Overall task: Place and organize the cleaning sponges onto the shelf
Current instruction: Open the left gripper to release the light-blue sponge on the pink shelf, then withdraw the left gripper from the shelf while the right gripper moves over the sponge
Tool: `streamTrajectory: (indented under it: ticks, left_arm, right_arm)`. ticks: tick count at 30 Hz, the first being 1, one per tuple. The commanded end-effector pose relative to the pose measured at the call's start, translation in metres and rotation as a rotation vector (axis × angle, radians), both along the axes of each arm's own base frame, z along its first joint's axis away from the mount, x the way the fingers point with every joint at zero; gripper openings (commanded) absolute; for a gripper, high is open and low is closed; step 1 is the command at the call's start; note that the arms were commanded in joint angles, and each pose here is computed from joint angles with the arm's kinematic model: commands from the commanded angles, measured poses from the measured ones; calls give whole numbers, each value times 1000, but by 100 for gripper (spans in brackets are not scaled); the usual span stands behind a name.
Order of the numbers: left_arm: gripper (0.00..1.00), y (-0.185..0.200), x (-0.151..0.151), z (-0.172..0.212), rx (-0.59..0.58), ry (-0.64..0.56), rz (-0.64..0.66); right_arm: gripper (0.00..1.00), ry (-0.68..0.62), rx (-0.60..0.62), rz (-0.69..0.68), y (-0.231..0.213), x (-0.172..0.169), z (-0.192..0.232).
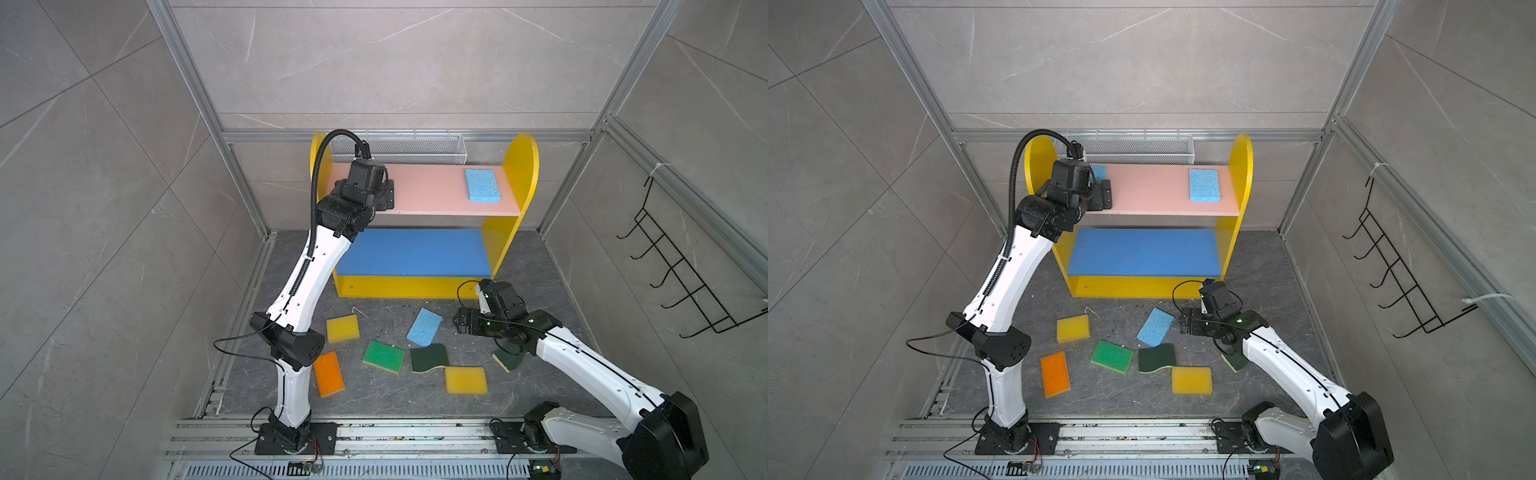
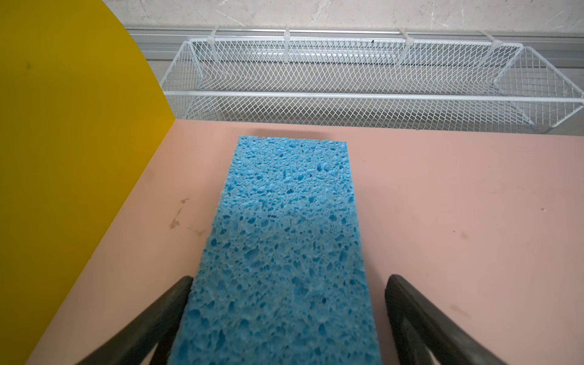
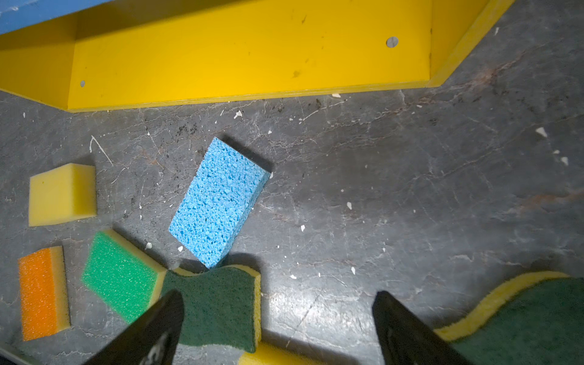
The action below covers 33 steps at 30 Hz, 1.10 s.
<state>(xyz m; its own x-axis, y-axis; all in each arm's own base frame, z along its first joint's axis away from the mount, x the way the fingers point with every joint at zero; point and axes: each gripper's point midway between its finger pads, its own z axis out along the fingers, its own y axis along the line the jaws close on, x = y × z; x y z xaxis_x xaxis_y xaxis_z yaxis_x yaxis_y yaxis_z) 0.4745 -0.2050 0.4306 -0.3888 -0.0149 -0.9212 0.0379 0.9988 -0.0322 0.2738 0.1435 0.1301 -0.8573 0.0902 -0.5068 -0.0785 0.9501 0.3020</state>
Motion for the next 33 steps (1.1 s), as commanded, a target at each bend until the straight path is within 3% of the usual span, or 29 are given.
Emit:
streamTrajectory:
  ticks: [1,16,24,33]
  left_arm:
    - [96,3,-20,-27,24,123,-22]
    - [98,14,-58,4,8,74,-57]
    - [98,26,-96,23,1,43,-101]
    - [97,53,-140,-3,35,98,-111]
  right_arm:
    - [96,14,11,-18,-3,-4,0]
    - [96,20,24,-31,-3,-7,4]
    - [96,24,51,-22,1,-9,8]
    - [96,39,92,-51,1,-17,12]
